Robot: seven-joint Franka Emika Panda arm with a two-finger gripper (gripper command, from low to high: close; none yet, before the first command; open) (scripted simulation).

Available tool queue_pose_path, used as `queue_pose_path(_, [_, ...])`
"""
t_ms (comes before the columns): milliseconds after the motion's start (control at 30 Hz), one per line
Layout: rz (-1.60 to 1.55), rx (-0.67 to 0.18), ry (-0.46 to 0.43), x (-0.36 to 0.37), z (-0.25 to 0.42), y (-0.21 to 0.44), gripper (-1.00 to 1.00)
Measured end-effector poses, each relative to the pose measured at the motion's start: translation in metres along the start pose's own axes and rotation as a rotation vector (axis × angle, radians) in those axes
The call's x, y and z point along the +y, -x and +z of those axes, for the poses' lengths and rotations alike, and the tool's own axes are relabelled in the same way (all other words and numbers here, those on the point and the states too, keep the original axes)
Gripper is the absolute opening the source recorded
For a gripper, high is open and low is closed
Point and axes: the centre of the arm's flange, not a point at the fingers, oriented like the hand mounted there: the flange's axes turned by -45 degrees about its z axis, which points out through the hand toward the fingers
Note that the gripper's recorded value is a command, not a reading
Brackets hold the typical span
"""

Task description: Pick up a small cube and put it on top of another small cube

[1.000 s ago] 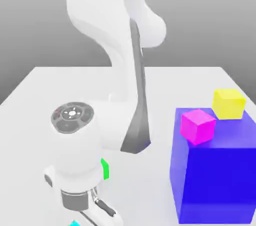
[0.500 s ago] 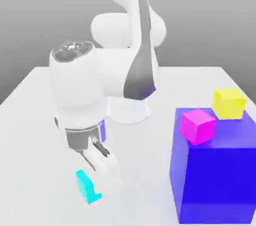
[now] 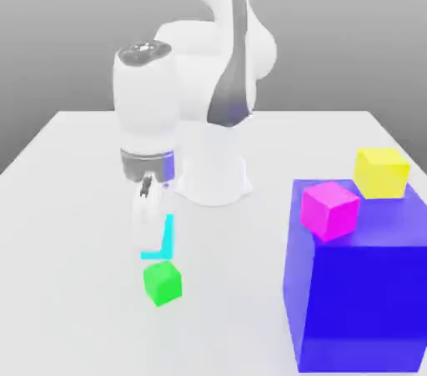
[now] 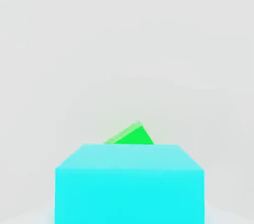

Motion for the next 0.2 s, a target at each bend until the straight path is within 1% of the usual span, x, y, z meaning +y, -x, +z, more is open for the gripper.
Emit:
queue_pose_path(100, [-0.001, -0.005, 0.0, 0.002, 0.023, 0.002, -1.0])
queue_pose_path(133, [-0.002, -0.006, -0.001, 0.003, 0.027, 0.003, 1.0])
queue_pose_path(200, [-0.002, -0.006, -0.001, 0.003, 0.027, 0.003, 1.0])
